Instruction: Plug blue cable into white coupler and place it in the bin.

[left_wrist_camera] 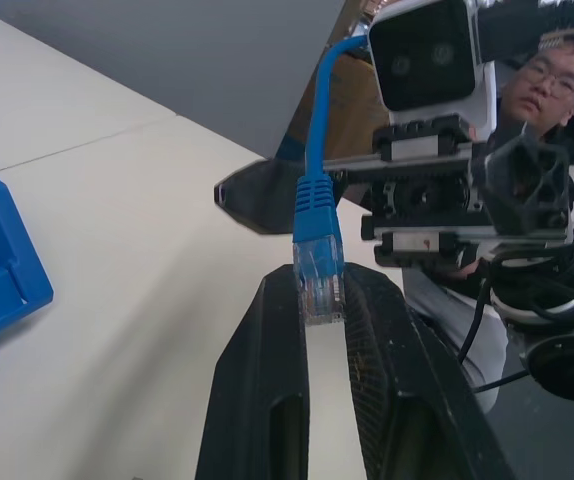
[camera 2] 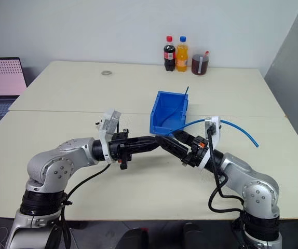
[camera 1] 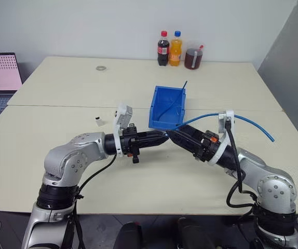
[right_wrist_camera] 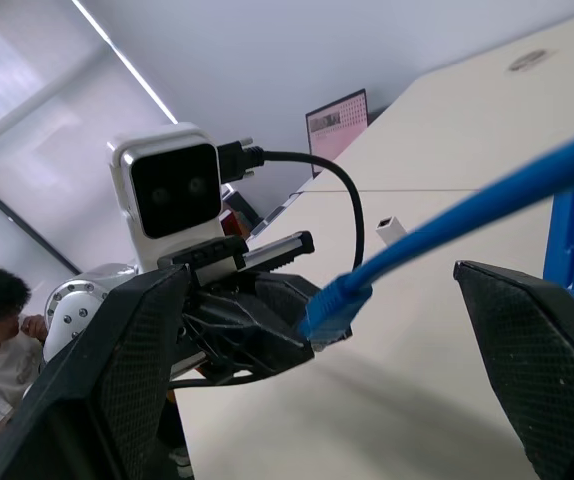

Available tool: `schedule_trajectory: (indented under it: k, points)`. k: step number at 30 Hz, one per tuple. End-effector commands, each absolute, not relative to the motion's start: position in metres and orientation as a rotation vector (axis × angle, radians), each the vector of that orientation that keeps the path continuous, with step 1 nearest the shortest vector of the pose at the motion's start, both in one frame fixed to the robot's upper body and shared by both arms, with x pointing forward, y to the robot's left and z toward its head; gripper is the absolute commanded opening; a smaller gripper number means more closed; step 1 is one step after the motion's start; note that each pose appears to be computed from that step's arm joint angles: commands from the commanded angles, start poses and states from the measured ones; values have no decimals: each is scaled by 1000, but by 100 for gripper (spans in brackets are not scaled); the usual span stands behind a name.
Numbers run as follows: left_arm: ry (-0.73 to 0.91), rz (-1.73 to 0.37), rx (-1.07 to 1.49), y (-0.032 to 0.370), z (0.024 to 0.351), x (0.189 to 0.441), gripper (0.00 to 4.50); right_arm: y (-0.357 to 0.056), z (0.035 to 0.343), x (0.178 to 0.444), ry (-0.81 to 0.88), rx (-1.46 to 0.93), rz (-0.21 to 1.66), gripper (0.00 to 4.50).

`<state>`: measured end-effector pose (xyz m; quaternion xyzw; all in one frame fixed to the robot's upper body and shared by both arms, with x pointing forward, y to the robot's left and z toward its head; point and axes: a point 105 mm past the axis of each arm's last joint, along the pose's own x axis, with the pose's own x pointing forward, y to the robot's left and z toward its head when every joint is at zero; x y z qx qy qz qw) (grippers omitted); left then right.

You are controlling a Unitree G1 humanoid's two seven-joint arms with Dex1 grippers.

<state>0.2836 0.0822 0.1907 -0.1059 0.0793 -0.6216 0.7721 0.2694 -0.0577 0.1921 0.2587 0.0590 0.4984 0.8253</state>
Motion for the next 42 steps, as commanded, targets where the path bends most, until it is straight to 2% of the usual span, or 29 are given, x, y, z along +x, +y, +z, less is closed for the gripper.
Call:
schedule_trajectory:
  k: [1,7,8,9,14,24,42]
  points:
    - [105,-1376,-220,80,210,279,23,-52,205,267,91,544,1117,450]
    - [106,-1377,-230,80,212,278,23,-51,207,266,92,551,1140,450]
    - [107,-1377,-231,80,212,277,23,-50,207,266,90,554,1143,413]
    - [109,-1378,-231,80,212,276,23,-50,208,266,90,554,1146,398]
    - [117,-1383,-234,80,211,273,23,-49,210,266,88,566,1161,254]
    - [145,-1392,-232,83,206,270,23,-47,214,262,97,594,1212,17]
    - [147,-1391,-227,85,203,272,23,-47,209,253,134,559,1257,16]
